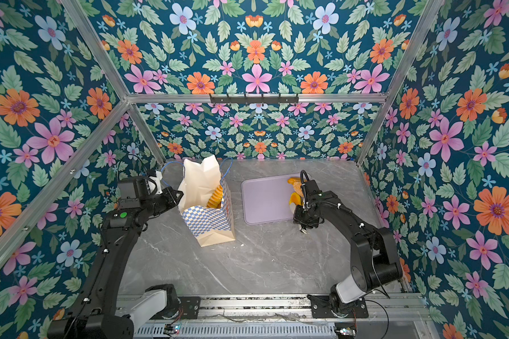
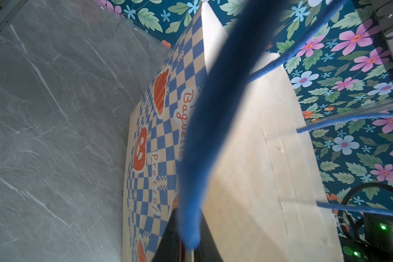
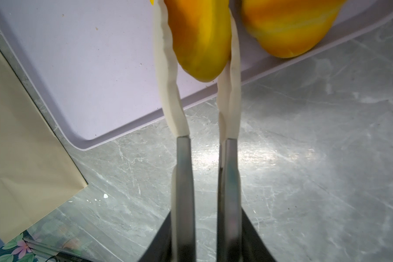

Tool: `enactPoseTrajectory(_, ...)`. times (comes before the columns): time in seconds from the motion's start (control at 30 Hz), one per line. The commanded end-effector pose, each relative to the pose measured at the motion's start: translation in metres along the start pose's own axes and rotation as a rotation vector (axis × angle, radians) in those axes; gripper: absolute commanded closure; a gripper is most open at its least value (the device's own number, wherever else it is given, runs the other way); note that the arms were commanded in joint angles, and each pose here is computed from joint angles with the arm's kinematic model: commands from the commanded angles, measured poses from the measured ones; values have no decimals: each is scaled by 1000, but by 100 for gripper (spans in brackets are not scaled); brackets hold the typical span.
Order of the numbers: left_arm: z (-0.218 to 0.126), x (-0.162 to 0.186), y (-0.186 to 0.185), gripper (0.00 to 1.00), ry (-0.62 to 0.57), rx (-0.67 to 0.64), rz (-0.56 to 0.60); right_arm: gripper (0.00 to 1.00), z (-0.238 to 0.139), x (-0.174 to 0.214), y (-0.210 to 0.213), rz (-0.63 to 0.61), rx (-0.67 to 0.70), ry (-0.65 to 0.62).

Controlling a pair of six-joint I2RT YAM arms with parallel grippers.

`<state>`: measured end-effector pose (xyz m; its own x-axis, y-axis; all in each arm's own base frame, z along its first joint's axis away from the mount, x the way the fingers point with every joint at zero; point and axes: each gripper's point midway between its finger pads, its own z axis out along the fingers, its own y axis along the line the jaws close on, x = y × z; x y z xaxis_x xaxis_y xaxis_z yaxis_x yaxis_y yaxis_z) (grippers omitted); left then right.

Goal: Place the fake bread into the paper bag
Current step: 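Lower the tongs onto the oval yellow loaf and close them, then lift the oval yellow loaf off the tray with the tongs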

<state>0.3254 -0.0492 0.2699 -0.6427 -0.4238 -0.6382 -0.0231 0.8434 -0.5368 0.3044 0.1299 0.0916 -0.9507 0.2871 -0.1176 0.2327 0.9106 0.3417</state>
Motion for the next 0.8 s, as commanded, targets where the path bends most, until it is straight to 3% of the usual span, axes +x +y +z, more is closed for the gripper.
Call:
enactPoseTrajectory(0.0, -2, 0, 1, 86, -2, -7, 6, 68, -3, -7, 2, -17, -1, -36)
enactPoseTrajectory(0.2, -3, -1, 0, 86, -5, -7, 7, 74, -9, 4, 4, -23, -36, -25)
enactPoseTrajectory(0.77, -2, -1, 0, 86, -3, -7, 6, 76, -42, 23, 48, -106, -124, -60)
